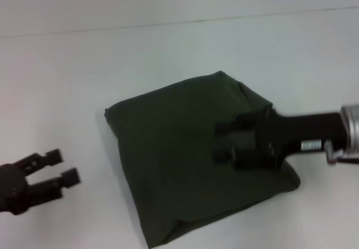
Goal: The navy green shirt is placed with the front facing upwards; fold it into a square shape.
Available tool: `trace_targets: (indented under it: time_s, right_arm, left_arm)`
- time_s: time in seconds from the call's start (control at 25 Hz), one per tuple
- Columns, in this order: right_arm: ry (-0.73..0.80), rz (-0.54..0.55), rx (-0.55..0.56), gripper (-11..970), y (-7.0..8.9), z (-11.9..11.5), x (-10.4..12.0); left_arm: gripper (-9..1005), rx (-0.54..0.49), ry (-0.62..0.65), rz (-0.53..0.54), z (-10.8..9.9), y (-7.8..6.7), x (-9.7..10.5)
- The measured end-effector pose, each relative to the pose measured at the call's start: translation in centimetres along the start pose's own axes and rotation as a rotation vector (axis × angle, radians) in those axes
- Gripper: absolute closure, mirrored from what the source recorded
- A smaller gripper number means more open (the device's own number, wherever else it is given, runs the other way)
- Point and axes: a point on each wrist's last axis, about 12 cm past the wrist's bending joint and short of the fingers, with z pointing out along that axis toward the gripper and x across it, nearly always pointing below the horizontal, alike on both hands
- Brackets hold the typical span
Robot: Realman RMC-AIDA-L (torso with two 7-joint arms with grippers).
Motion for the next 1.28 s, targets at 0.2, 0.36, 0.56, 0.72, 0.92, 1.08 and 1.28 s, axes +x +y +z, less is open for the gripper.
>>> trace_targets:
  time_s: [0.2,0.36,0.56,0.72,0.92,1.08,1.28]
  right_arm:
    - [0.019,-0.004,-0.026,225,0.8,1.0,3.7]
    - [-0.011,-0.012,0.016,255,1.0,0.2,4.8]
    - [-0.040,-0.023,0.065,292,1.0,-0.9,5.3]
    - [-0.042,-0.046,0.064,262,1.2,-1.1,5.4]
    - [-0.040,-0.051,0.058,233,1.1,-0.9,5.4]
    - [-0.028,-0.072,0.031,229,1.2,-0.5,5.2]
    - [-0.001,-0.138,-0.026,236,1.7,0.5,5.4]
  left_arm:
    - [63,0.081,-0.001,0.058,1.8,-0.7,1.6]
    - [63,0.099,-0.055,0.131,2.6,-0.9,2.7]
    - [63,0.095,-0.076,0.210,2.8,-1.1,3.3]
    - [63,0.097,-0.042,0.262,2.7,-1.2,4.1]
    - [63,0.102,-0.070,0.316,2.4,-1.8,5.2]
    - [63,0.104,-0.069,0.312,2.4,-1.8,5.2]
    - [62,0.098,-0.065,0.302,2.6,-1.7,5.4]
